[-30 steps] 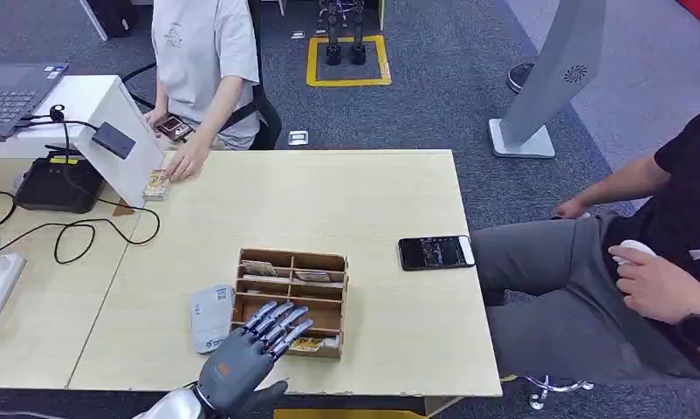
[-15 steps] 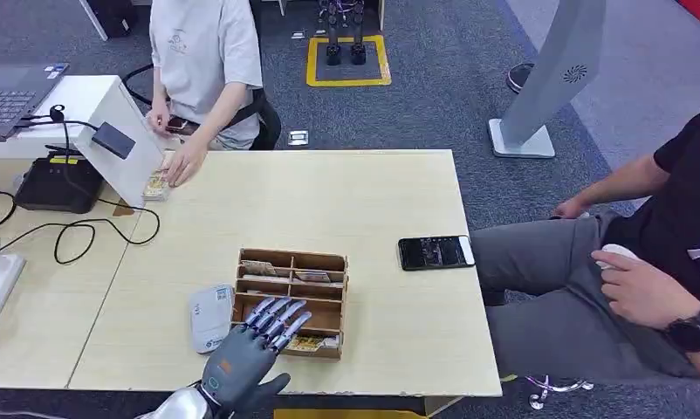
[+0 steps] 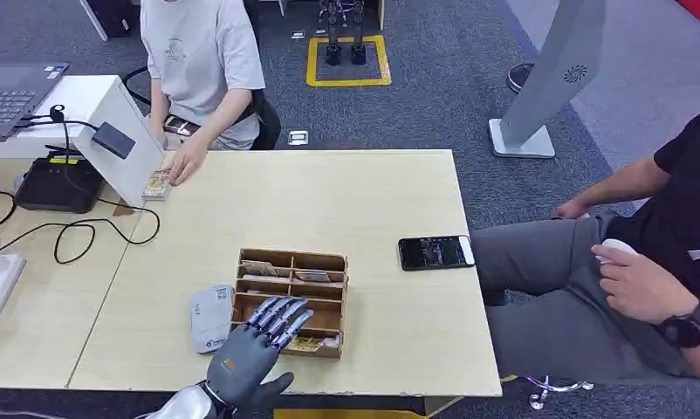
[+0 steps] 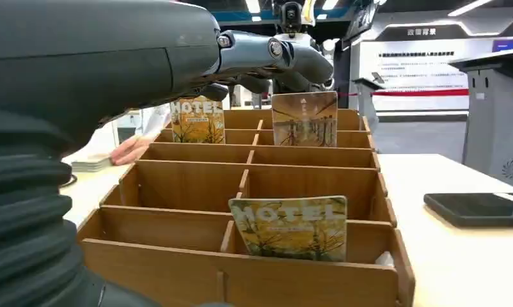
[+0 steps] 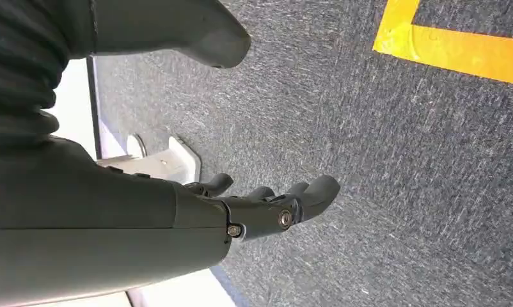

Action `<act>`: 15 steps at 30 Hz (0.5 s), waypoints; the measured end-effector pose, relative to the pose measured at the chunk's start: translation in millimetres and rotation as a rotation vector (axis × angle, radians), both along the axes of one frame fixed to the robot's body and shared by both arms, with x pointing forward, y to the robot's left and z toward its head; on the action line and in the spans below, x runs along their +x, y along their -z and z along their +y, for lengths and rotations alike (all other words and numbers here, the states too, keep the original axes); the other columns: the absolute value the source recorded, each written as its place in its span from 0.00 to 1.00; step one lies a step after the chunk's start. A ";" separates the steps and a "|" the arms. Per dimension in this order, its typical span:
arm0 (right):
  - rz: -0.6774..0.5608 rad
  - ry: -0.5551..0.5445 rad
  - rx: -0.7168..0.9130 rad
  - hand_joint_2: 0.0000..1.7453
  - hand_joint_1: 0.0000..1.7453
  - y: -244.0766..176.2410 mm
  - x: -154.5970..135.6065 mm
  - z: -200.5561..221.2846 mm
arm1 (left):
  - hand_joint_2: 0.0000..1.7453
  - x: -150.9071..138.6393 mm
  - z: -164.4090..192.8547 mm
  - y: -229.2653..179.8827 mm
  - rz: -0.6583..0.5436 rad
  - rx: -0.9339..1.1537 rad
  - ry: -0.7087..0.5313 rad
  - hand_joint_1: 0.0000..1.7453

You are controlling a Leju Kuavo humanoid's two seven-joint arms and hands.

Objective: Pass the card to the sensor for recognition and then transmit it.

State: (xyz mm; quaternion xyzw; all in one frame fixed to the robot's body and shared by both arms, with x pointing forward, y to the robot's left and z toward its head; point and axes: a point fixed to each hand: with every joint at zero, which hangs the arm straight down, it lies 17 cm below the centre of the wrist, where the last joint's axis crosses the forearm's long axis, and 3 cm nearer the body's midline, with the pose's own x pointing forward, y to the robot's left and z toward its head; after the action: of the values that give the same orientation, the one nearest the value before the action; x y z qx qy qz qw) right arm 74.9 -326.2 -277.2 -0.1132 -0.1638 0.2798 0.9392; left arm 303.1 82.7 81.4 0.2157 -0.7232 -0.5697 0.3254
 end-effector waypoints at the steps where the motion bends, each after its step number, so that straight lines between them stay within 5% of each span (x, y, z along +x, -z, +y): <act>1: 0.000 0.000 0.000 1.00 0.00 0.0 0.0 0.0 | 1.00 -0.2 -1.1 -0.5 0.001 -0.003 0.001 0.00; 15: -0.001 -0.003 0.000 1.00 0.00 -0.1 1.0 0.2 | 1.00 1.6 -10.3 -8.2 0.006 -0.045 0.004 0.00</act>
State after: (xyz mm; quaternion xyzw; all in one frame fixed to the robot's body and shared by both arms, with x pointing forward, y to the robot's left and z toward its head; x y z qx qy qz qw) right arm 75.9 -326.0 -277.1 -0.1130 -0.1644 0.2810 0.9388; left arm 304.7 72.5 89.5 0.2051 -0.7352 -0.5547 0.3313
